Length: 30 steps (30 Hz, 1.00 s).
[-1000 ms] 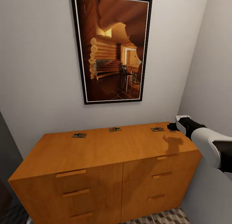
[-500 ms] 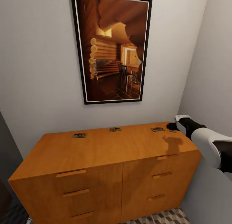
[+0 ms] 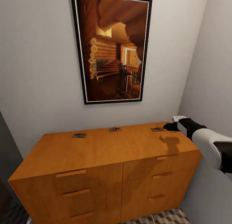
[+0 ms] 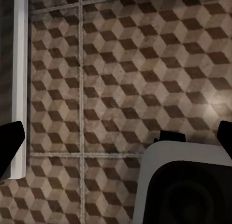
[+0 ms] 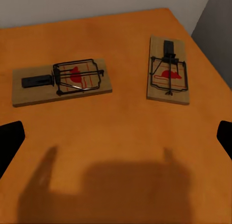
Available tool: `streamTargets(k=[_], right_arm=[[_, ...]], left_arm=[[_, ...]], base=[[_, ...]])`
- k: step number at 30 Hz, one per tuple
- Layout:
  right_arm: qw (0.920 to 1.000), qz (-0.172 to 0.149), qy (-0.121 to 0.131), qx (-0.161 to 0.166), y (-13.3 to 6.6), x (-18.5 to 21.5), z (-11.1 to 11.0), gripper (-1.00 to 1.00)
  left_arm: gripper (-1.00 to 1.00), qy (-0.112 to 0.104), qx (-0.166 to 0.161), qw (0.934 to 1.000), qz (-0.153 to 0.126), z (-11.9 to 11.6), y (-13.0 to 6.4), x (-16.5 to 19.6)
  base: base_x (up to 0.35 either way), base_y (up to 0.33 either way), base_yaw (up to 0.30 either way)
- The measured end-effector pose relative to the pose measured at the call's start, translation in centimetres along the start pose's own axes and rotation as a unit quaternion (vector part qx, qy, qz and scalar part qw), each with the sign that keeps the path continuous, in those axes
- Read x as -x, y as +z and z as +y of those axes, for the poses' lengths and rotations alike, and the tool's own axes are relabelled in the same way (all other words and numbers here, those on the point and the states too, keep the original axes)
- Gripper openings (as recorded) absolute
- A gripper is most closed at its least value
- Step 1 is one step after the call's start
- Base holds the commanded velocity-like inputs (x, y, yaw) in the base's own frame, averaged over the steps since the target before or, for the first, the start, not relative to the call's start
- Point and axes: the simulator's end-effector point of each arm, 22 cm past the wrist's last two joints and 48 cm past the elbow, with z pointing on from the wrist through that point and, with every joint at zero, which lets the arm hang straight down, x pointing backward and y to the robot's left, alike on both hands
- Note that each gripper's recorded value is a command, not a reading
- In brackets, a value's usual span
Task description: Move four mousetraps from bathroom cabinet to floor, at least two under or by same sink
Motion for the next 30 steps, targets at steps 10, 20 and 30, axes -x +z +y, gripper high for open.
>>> streamTargets(k=[10,20,30], right_arm=[[0.9994,-0.003,0.026,0.021,0.0,0.1,0.5,1.0],[0.9991,-0.003,0.036,0.022,-0.1,0.1,-0.1,1.0],[0.9992,-0.001,0.038,0.015,0.0,-0.4,-1.0,1.0]], left_arm=[[1.0,0.0,0.0,1.0,0.0,0.0,0.0,0.0],[1.0,0.0,0.0,1.0,0.0,0.0,0.0,0.0],[1.0,0.0,0.0,1.0,0.0,0.0,0.0,0.0]], base=[[0.0,0.0,0.0],[0.0,0.0,0.0],[0.0,0.0,0.0]])
